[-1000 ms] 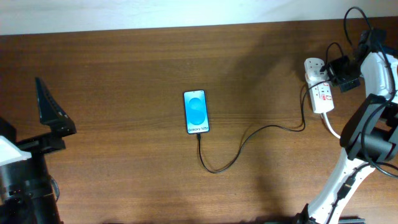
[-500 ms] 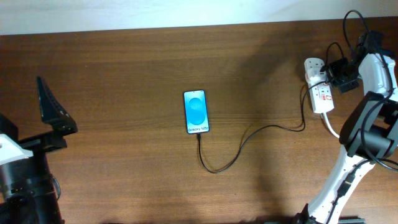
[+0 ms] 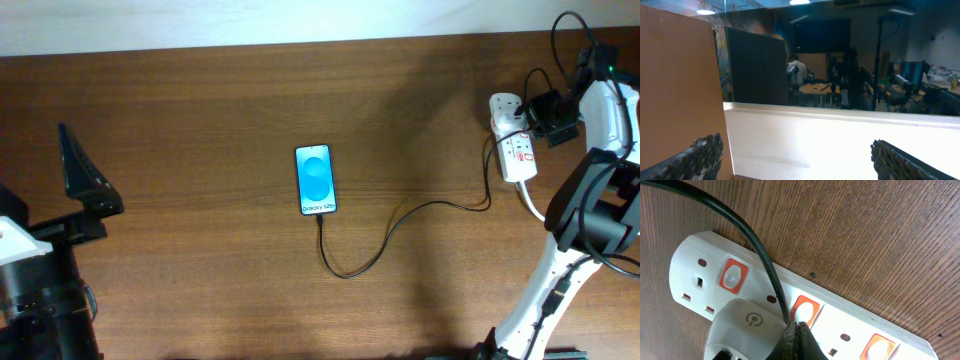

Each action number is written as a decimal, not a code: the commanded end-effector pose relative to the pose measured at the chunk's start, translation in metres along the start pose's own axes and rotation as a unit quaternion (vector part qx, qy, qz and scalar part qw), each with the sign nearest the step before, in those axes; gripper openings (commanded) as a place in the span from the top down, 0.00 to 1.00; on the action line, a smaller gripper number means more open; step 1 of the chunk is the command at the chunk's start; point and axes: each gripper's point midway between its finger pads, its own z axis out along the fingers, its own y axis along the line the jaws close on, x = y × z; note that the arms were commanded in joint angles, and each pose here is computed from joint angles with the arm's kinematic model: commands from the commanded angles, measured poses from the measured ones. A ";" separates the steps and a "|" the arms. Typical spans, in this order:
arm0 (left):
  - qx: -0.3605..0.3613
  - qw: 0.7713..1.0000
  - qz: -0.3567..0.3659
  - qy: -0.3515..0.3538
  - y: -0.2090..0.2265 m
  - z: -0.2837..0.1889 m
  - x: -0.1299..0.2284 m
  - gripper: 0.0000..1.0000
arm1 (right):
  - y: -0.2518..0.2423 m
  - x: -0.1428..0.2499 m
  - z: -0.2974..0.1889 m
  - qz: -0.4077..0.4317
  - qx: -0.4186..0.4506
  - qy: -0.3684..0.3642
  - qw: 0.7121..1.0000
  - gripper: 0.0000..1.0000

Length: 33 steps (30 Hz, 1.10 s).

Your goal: Plug charger to phone and switch on socket

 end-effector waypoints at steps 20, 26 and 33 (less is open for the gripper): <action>0.054 0.998 -0.005 -0.031 -0.015 -0.008 -0.014 0.01 | 0.017 0.002 -0.147 -0.118 0.044 -0.147 0.981 0.96; 0.047 0.994 -0.024 -0.095 0.007 -0.060 -0.042 0.01 | 0.010 0.025 -0.319 -0.122 -0.043 -0.305 0.944 0.96; 0.072 0.960 -0.061 -0.265 0.032 -0.169 -0.066 0.01 | -0.034 0.102 -0.477 -0.116 -0.178 -0.429 0.878 0.96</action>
